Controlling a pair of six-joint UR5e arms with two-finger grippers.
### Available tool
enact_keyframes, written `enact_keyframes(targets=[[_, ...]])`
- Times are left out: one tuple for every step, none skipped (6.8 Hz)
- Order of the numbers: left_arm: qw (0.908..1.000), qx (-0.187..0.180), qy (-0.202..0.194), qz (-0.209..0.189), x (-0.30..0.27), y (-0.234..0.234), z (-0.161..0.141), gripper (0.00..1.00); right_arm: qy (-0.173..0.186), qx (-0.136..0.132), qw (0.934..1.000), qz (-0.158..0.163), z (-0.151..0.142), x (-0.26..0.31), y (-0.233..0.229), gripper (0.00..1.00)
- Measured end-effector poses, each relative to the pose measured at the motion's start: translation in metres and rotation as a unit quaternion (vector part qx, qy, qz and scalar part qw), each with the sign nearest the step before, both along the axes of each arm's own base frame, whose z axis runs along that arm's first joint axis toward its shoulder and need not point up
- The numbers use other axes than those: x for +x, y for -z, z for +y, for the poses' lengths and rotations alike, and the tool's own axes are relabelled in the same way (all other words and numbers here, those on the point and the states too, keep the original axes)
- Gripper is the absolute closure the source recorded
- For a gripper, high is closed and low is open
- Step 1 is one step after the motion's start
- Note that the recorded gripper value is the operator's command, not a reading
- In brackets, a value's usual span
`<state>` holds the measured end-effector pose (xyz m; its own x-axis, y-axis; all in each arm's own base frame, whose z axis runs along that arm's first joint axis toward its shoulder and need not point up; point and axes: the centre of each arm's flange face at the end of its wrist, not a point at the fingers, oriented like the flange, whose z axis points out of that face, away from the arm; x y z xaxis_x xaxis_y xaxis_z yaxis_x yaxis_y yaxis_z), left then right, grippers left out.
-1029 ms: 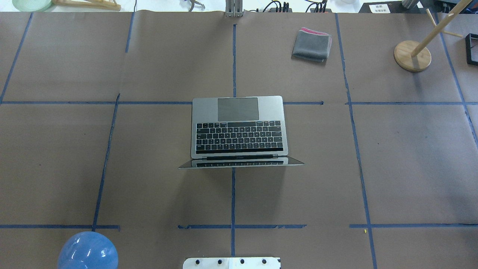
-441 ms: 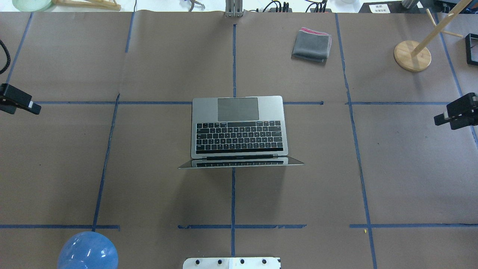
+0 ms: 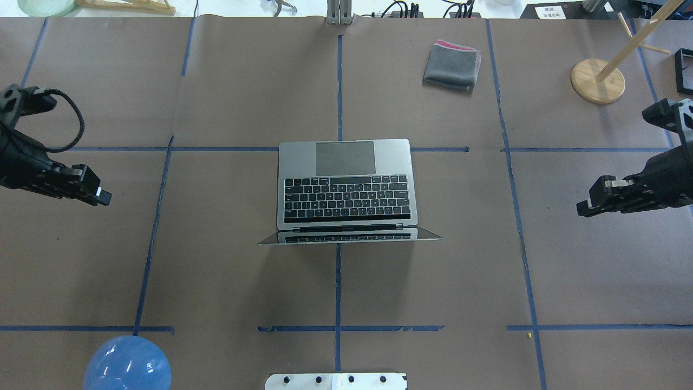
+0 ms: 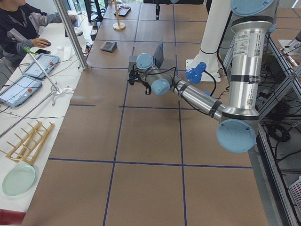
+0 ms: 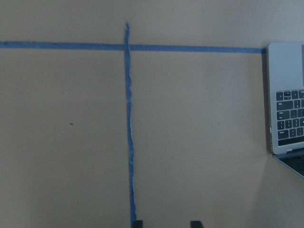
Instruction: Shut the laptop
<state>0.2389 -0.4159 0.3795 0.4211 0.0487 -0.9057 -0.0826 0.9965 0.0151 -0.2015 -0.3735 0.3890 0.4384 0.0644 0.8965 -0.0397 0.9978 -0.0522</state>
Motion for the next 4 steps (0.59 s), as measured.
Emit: enact_keyframes(targets=[[0.9998, -0.007, -0.017, 0.011, 0.025, 0.008, 0.014, 0.96, 0.001, -0.001, 1.0000, -0.004, 0.012, -0.024, 0.004, 0.96], [0.9991, -0.008, -0.033, 0.024, 0.045, 0.018, 0.026, 0.96, 0.010, 0.002, 0.9999, -0.011, 0.025, -0.041, 0.011, 0.96], [0.9979, -0.013, -0.049, 0.039, 0.069, 0.036, 0.038, 0.96, 0.021, 0.004, 0.9996, -0.020, 0.037, -0.052, 0.020, 0.96], [0.9958, -0.020, -0.070, 0.055, 0.101, 0.061, 0.053, 0.96, 0.031, 0.006, 0.9992, -0.026, 0.050, -0.065, 0.031, 0.96]])
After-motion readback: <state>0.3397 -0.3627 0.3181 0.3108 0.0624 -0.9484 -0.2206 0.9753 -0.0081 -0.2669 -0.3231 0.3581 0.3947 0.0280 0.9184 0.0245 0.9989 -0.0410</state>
